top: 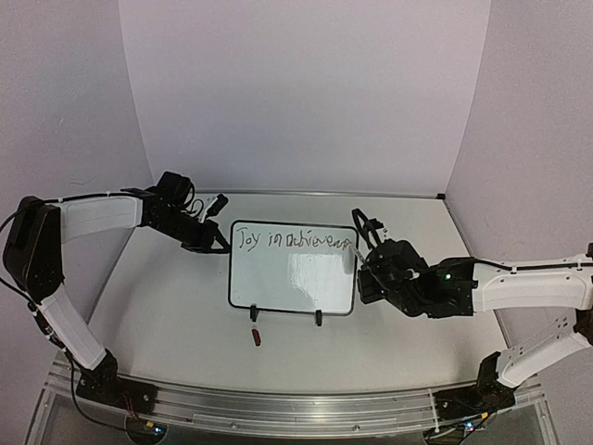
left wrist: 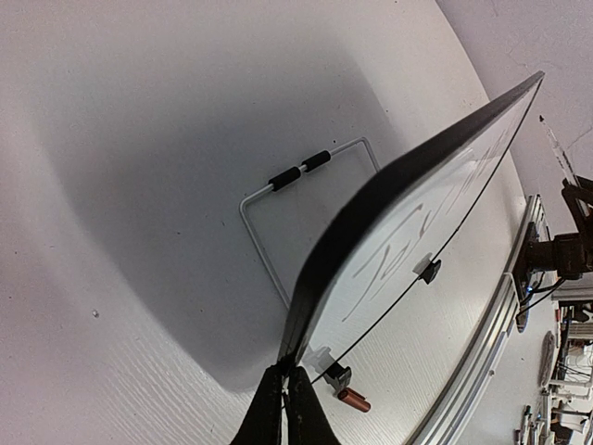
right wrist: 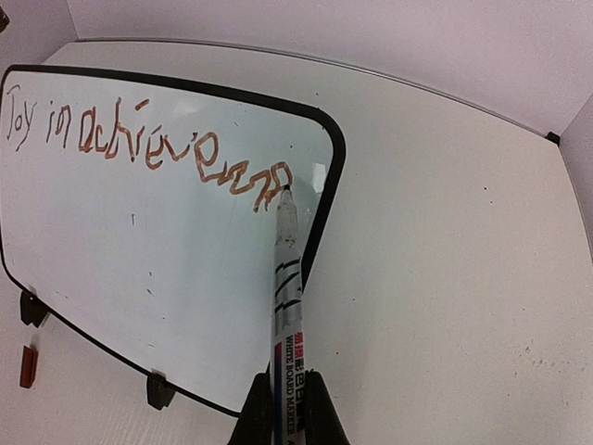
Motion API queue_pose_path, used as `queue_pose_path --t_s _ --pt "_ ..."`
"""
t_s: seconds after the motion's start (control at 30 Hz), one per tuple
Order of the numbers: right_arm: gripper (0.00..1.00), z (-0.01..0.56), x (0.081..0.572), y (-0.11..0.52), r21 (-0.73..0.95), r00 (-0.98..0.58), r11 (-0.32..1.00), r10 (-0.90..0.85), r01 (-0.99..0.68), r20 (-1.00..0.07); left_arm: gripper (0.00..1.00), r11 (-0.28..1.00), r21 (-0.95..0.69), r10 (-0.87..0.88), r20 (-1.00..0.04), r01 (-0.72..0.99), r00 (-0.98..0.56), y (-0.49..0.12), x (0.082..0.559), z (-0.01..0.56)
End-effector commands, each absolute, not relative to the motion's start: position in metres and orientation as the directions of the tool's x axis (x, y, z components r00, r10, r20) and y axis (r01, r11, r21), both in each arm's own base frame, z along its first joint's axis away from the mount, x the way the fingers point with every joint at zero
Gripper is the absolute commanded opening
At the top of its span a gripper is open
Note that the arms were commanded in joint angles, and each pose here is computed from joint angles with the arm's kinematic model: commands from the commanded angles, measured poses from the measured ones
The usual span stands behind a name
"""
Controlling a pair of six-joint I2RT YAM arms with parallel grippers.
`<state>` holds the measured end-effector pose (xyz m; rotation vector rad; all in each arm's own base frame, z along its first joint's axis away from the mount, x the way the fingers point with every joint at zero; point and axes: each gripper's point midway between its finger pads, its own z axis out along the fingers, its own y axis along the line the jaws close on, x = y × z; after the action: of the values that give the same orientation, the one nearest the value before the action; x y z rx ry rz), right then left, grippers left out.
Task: Write a sentence on the whiteboard
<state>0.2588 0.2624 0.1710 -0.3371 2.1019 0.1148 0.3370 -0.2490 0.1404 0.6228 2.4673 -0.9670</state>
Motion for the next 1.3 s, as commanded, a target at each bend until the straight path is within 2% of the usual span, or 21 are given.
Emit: queue_pose_path --t_s 0.0,1.27 --pt "0.0 0.177 0.259 0.267 -0.032 -0.489 0.957 -0.177 -0.289 -0.854 0.03 0.66 -0.5 0.247 -0.561 0.561 -0.79 -0.252 0.348 0.155" --pt "0.0 0.162 0.265 0.274 -0.09 -0.497 0.954 -0.228 -0.286 -0.837 0.03 0.66 -0.5 0.248 -0.56 0.561 -0.791 -0.252 0.347 0.155"
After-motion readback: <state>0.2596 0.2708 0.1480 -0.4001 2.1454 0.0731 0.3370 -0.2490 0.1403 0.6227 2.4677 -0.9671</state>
